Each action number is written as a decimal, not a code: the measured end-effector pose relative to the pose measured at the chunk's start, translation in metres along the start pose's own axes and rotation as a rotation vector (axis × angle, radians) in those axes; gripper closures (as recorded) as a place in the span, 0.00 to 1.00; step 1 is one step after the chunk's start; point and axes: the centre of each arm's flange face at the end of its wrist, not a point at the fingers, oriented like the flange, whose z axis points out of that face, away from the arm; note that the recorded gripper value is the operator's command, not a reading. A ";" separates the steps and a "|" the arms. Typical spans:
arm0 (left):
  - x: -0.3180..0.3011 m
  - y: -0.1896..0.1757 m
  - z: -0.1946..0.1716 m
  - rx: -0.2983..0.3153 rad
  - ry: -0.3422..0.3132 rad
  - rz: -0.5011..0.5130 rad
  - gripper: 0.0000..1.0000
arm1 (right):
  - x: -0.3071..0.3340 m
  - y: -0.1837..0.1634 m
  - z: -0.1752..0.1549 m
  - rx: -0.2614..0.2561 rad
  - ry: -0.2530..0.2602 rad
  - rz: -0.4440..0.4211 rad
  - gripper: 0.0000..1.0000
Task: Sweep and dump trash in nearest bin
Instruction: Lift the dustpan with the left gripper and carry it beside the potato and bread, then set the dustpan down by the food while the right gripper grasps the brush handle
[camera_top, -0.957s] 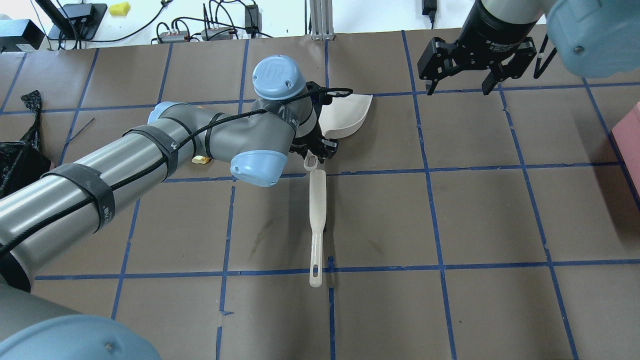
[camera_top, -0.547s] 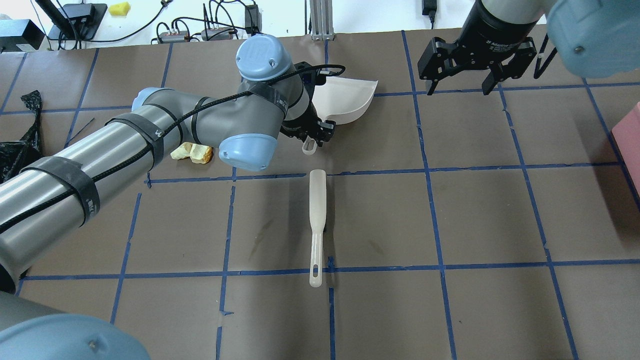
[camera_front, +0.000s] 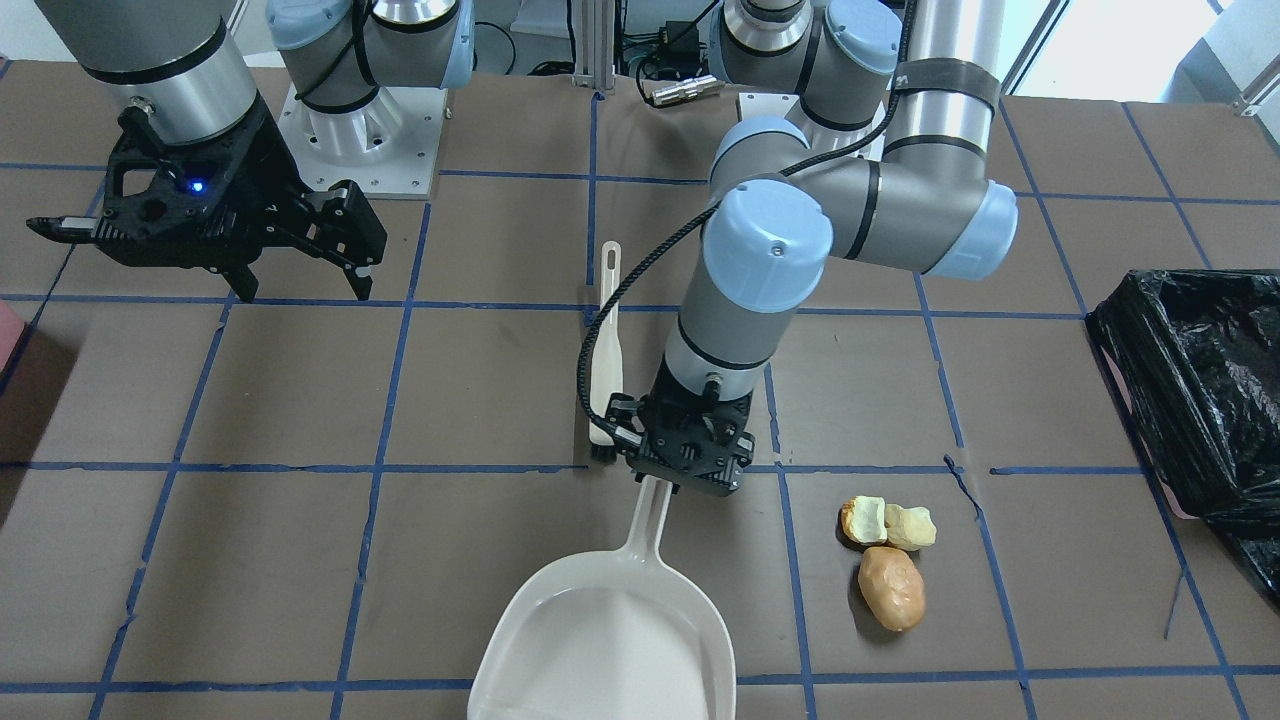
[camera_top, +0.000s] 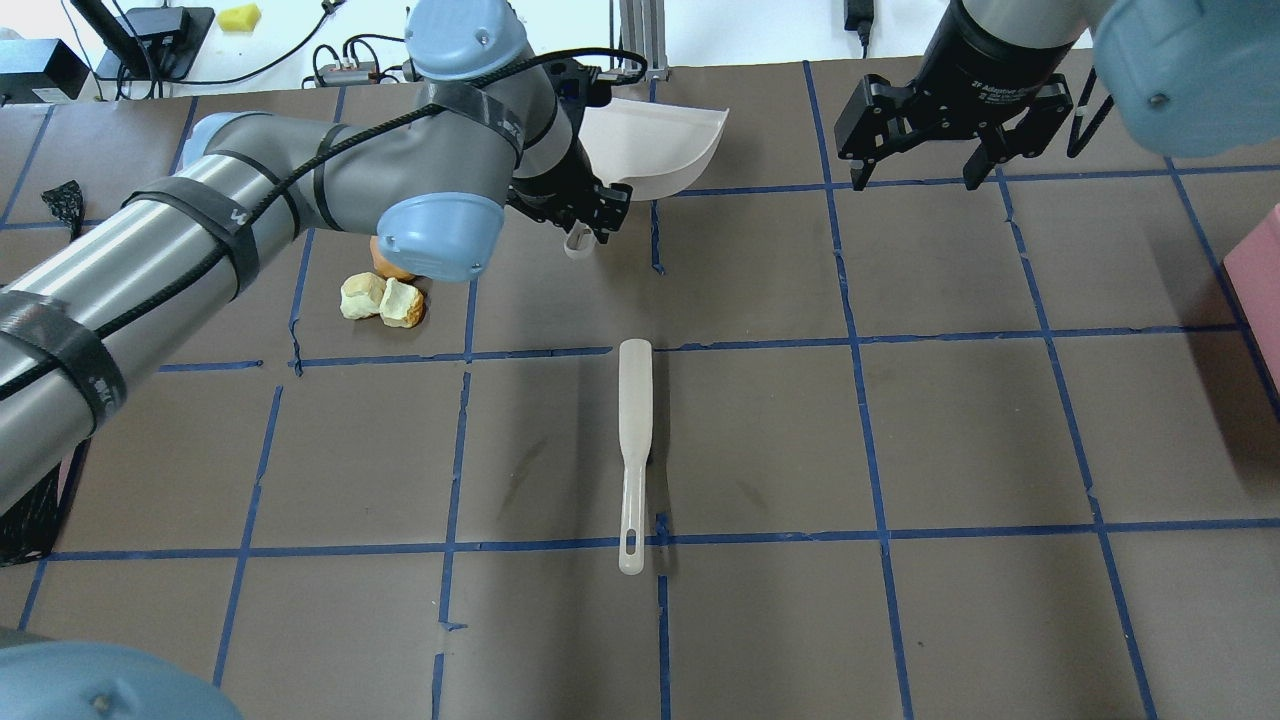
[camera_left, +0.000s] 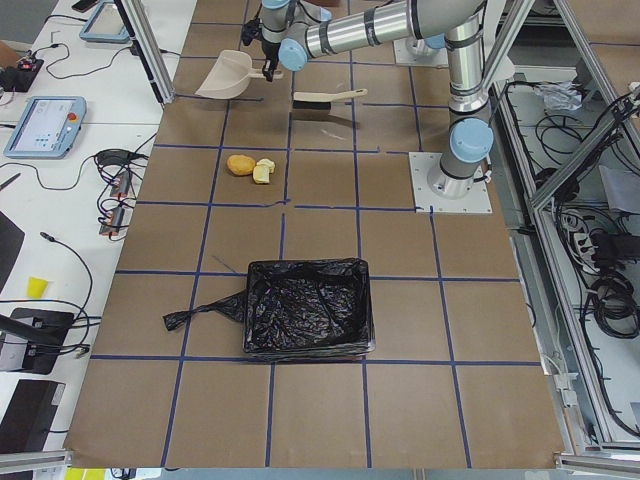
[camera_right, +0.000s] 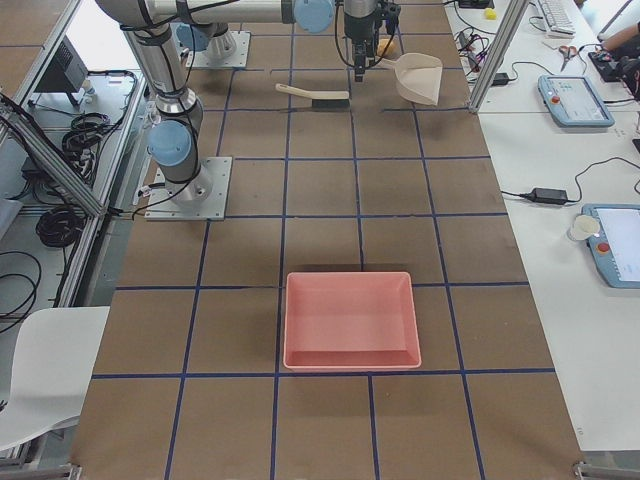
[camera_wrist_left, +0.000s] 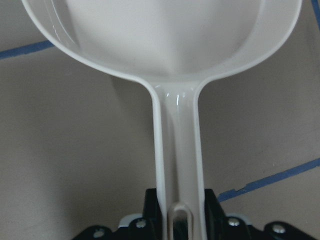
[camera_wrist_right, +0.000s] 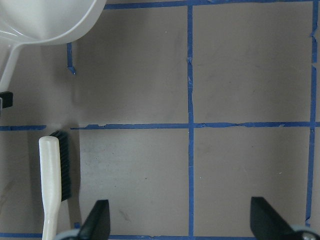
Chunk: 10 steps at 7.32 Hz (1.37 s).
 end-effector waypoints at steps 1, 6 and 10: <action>-0.025 0.002 -0.016 -0.003 -0.009 0.045 0.88 | 0.000 0.000 0.000 0.000 0.000 -0.001 0.00; -0.152 0.042 -0.088 -0.082 -0.051 0.380 0.88 | -0.003 0.001 0.001 -0.001 0.000 0.001 0.00; -0.280 0.098 -0.118 -0.148 -0.061 0.658 0.88 | -0.004 -0.001 0.003 -0.004 0.000 0.000 0.00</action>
